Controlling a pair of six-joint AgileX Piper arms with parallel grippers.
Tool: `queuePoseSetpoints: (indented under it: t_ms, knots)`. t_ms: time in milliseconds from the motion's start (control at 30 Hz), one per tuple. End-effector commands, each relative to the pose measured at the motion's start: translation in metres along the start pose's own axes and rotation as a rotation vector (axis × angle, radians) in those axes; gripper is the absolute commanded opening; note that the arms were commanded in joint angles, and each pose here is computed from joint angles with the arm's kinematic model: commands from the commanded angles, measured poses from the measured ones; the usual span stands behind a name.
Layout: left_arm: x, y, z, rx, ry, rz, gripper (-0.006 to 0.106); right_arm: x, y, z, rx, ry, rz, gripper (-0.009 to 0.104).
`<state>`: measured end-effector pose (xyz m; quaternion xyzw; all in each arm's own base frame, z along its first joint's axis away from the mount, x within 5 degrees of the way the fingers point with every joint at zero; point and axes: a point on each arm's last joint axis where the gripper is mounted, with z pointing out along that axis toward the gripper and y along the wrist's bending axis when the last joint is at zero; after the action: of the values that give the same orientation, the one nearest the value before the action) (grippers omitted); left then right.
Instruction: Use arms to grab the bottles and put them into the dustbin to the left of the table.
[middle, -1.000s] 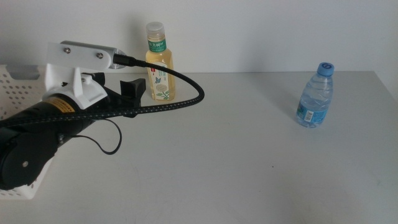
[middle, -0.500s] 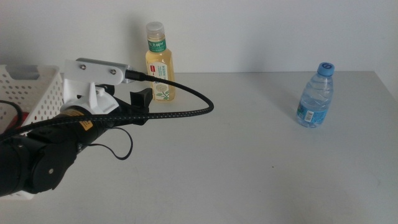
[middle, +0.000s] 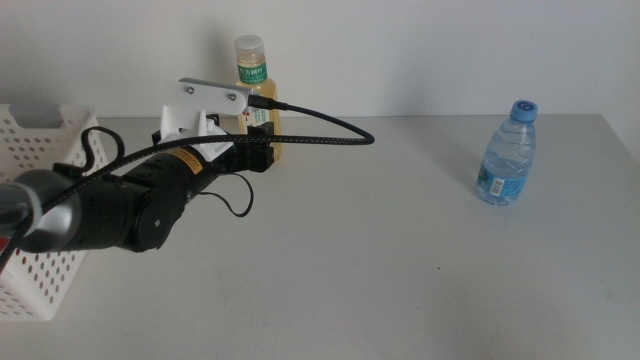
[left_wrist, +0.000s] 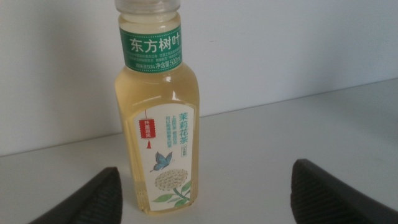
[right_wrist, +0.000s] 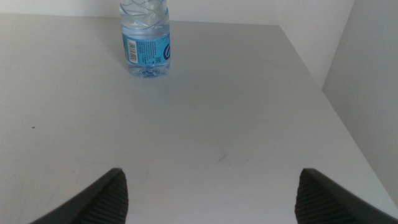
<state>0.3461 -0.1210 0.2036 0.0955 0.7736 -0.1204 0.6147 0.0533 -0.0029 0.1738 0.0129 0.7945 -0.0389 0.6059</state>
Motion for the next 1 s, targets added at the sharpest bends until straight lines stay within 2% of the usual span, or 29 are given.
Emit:
queuePoseSetpoints:
  t_ms: [0,333,700,967]
  knots:
    - [-0.030,-0.003,0.009,-0.002,-0.156,-0.029,0.092,-0.010,-0.001,-0.003,0.014,-0.101,-0.012,0.094]
    - [-0.028,0.001,0.061,-0.045,-0.182,-0.045,0.092,-0.010,-0.001,-0.003,0.014,-0.101,-0.012,0.094]
    - [-0.030,0.014,0.067,-0.112,-0.197,-0.034,0.092,-0.010,-0.001,-0.003,0.014,-0.101,-0.012,0.094]
    - [-0.034,0.014,0.077,-0.089,-0.206,-0.008,0.092,-0.010,-0.001,-0.003,0.014,-0.101,-0.012,0.094]
